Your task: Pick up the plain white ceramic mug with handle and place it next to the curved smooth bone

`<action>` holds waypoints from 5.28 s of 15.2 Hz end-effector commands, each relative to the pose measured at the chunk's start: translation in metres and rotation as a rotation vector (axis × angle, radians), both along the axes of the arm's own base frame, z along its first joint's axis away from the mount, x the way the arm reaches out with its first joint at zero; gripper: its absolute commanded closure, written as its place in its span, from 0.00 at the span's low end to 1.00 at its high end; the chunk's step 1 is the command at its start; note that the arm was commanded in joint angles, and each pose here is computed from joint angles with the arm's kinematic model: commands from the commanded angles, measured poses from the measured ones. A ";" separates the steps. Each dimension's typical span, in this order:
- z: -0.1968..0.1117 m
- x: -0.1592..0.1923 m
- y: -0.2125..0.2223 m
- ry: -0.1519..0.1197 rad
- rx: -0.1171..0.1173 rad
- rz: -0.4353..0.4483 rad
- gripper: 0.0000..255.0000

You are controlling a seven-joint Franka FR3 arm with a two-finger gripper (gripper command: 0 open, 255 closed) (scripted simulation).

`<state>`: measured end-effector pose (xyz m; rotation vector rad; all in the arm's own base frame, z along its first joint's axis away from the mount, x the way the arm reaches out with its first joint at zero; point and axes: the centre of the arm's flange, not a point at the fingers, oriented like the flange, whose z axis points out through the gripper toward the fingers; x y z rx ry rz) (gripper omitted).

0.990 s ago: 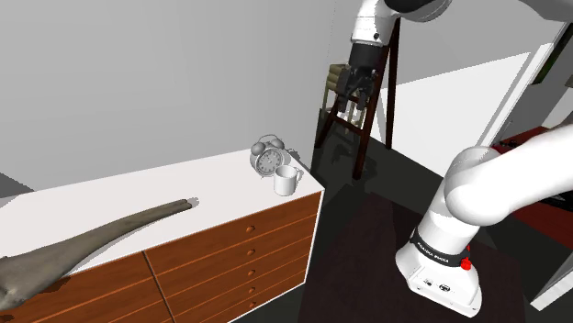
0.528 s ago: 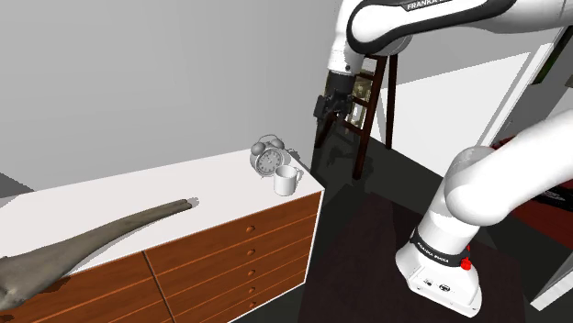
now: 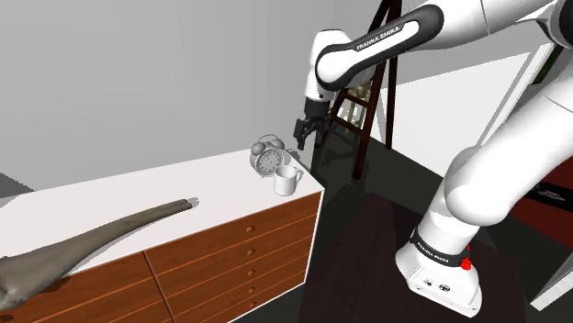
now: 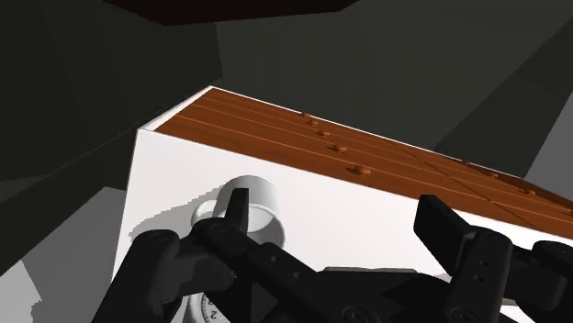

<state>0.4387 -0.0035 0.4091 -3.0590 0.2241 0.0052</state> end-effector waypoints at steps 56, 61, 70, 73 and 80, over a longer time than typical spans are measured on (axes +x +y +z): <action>-0.154 0.139 -0.006 -0.022 -0.078 0.034 1.00; -0.127 0.139 -0.006 -0.022 -0.078 0.034 1.00; -0.080 0.139 -0.006 -0.022 -0.078 0.034 1.00; -0.064 0.139 -0.006 -0.022 -0.078 0.034 1.00; -0.030 0.139 -0.006 -0.022 -0.078 0.034 1.00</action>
